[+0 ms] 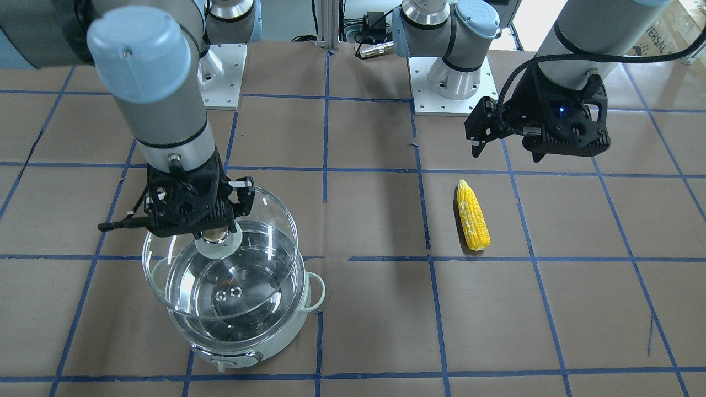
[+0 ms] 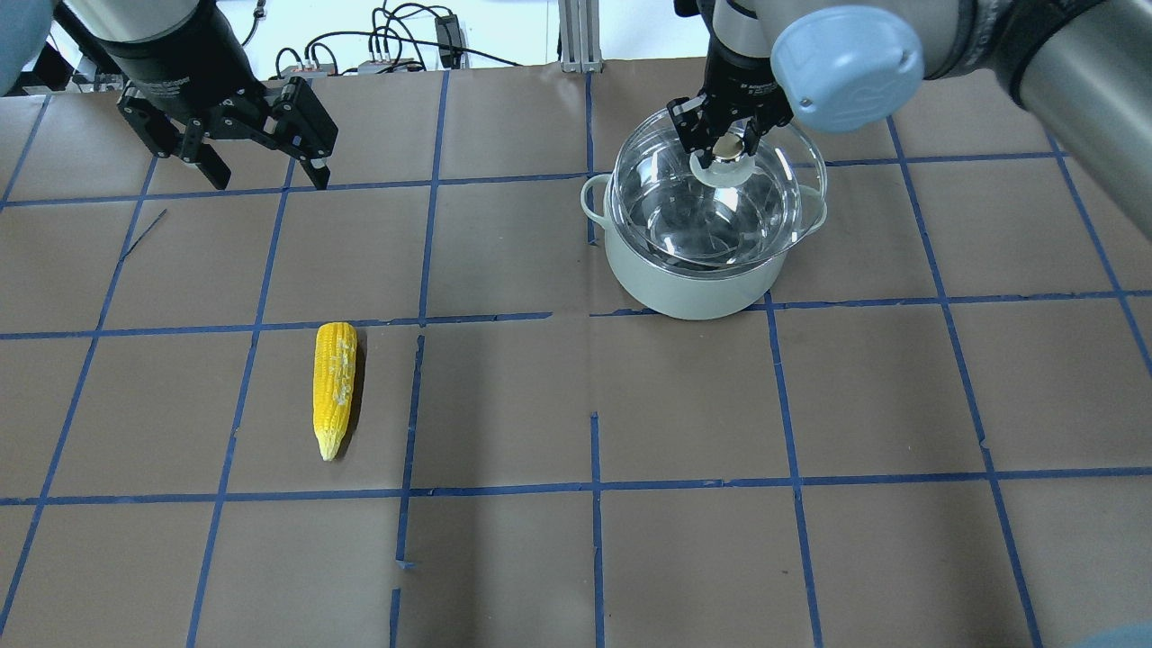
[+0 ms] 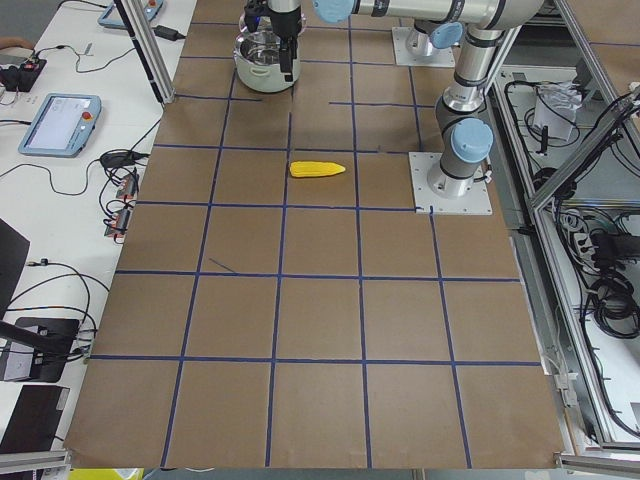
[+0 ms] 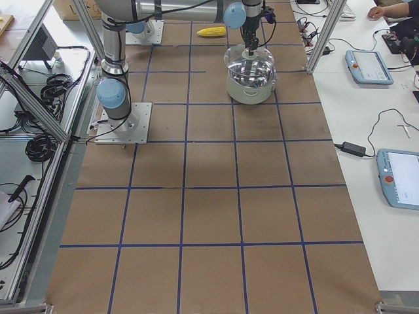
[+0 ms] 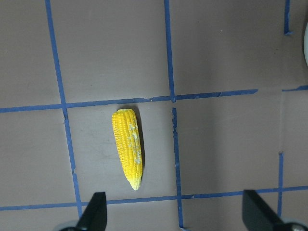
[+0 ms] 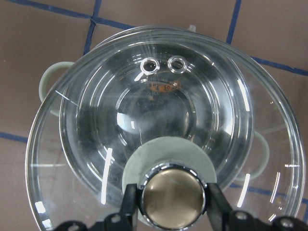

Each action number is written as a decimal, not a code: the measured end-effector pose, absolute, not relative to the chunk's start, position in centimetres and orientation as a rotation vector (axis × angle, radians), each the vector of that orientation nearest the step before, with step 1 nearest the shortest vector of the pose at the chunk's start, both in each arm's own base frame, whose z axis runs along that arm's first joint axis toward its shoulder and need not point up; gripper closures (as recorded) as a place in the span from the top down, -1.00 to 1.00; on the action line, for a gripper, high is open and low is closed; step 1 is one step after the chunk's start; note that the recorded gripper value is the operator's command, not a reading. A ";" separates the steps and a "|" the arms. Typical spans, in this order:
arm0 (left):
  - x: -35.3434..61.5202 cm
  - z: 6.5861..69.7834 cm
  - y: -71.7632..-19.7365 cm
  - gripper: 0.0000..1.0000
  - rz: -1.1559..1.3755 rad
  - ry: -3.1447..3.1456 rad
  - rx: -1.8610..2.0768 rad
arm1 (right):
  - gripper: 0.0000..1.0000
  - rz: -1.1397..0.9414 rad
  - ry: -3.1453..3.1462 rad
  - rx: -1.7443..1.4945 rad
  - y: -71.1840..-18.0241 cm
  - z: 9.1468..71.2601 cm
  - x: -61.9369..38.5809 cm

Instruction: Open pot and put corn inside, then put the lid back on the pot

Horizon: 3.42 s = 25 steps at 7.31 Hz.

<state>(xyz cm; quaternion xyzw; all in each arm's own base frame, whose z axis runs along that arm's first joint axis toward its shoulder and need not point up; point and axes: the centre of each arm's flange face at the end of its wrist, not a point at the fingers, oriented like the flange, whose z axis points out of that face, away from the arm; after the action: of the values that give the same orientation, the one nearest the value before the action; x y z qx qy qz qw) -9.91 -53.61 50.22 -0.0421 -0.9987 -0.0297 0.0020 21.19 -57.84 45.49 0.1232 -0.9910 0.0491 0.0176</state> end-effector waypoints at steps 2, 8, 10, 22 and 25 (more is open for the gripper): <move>-8.0 45.1 -54.4 1.00 -0.190 -3.119 -0.131 | -0.57 0.122 -3.084 0.350 -52.4 49.0 18.0; -4.3 24.8 -50.0 1.00 -0.129 -3.133 -0.089 | -0.57 0.054 -3.096 0.204 -48.2 47.5 11.8; -3.2 20.7 -49.5 0.75 -0.151 -3.128 -0.061 | -0.57 0.033 -3.096 0.202 -48.0 47.3 11.8; -28.0 37.3 -55.8 -0.69 -0.017 -3.012 -0.046 | -0.57 0.031 -3.097 0.204 -47.9 47.4 11.8; -38.4 39.1 -61.1 -0.68 0.075 -2.975 -0.105 | -0.57 0.031 -3.096 0.204 -47.9 47.4 11.8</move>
<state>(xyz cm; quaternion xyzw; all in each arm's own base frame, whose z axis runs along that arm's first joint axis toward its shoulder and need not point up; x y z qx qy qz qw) -38.38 -61.09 39.13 -0.0350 -0.9957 0.0251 0.0820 11.81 -47.88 47.41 0.0656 -0.9976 0.0099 0.0192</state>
